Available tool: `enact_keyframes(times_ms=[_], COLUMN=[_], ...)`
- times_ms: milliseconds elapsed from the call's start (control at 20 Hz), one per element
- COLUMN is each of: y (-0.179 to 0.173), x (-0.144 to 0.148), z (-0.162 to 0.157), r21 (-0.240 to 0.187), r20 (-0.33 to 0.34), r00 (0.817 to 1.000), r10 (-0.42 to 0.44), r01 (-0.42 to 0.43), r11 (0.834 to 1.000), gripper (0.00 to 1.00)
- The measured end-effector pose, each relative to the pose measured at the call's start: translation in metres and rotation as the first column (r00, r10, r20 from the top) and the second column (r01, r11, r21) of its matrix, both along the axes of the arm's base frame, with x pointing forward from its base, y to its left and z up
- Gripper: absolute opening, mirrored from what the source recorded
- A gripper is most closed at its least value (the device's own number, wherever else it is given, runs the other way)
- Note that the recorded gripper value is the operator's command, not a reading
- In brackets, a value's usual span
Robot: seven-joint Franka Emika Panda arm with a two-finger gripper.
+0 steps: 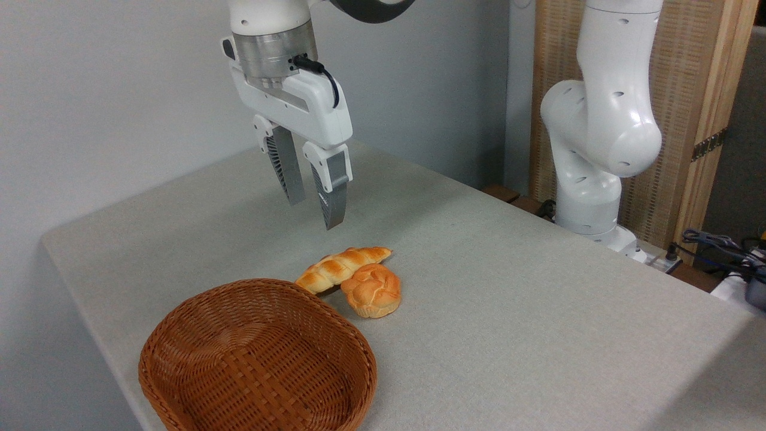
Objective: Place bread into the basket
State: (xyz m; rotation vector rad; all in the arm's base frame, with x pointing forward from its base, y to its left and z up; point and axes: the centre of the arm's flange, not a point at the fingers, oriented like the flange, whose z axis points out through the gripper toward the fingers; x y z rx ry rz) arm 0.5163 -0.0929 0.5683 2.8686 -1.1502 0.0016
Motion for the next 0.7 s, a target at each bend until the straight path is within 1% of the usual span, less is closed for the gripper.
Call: enact_keyframes(times_ms=[700], y=[-0.0047], x=[-0.0006], z=[-0.0015], r21=[0.000], r20=[0.001], r00=[1.000], r10=[-0.009], r01=[0.009], r11=[1.000], gripper=[1.00])
